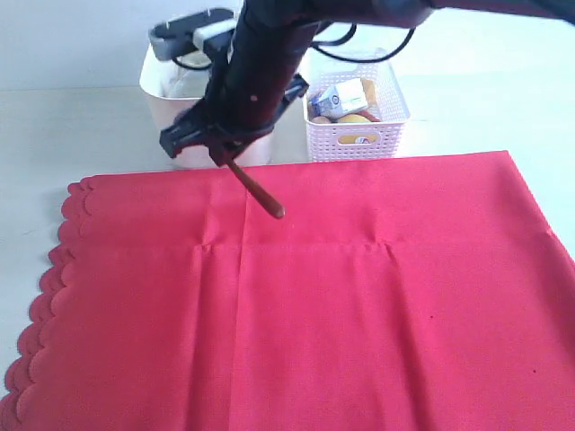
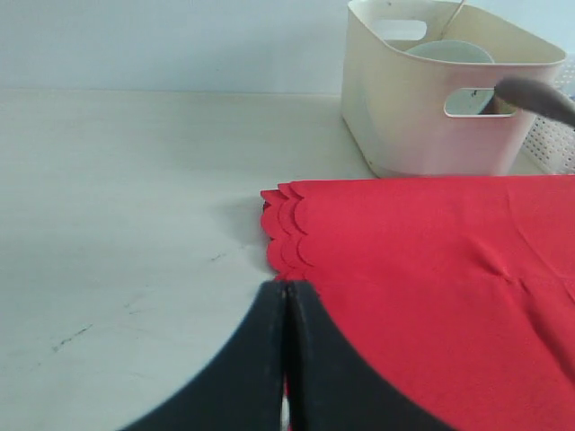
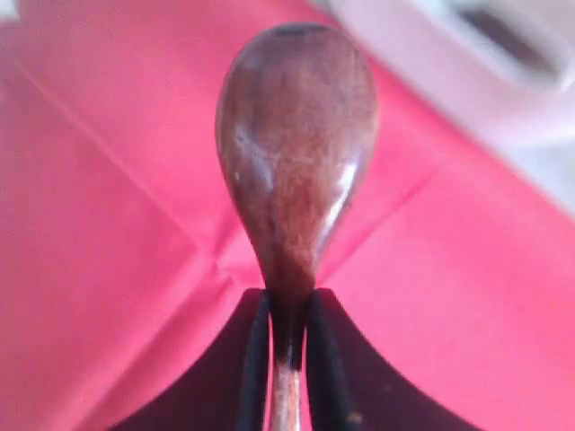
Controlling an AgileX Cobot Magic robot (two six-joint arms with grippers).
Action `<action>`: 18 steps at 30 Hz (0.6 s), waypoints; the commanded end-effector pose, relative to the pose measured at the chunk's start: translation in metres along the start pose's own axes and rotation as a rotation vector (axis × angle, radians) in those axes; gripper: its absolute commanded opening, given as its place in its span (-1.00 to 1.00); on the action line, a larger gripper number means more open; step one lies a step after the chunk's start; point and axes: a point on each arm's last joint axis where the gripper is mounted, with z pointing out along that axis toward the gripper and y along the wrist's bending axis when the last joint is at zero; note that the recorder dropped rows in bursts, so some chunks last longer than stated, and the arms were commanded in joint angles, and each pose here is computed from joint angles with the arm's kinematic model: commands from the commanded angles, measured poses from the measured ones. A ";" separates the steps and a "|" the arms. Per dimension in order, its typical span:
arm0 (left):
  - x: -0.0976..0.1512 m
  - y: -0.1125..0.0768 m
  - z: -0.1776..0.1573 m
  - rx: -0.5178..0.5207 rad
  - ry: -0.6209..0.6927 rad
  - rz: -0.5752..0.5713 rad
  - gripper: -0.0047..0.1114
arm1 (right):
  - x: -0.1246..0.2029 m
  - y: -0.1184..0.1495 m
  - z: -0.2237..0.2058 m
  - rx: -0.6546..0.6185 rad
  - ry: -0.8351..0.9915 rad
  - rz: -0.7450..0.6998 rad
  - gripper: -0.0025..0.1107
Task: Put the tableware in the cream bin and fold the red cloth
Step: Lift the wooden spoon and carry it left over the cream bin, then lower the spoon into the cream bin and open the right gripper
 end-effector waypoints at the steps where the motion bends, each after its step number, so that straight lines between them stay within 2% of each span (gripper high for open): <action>1: 0.000 0.000 0.000 0.007 -0.011 -0.010 -0.92 | -0.023 0.003 -0.040 0.021 -0.195 -0.058 -0.96; 10: 0.000 0.000 0.000 0.007 -0.011 -0.010 -0.92 | -0.065 0.001 -0.075 0.088 -0.636 -0.113 -0.96; 14: 0.000 0.000 0.000 0.007 -0.011 -0.010 -0.92 | -0.077 0.000 -0.071 0.103 -0.782 -0.113 -0.96; 18: 0.000 0.000 0.000 0.007 -0.011 -0.010 -0.92 | -0.083 -0.003 -0.050 0.112 -0.853 -0.111 -0.96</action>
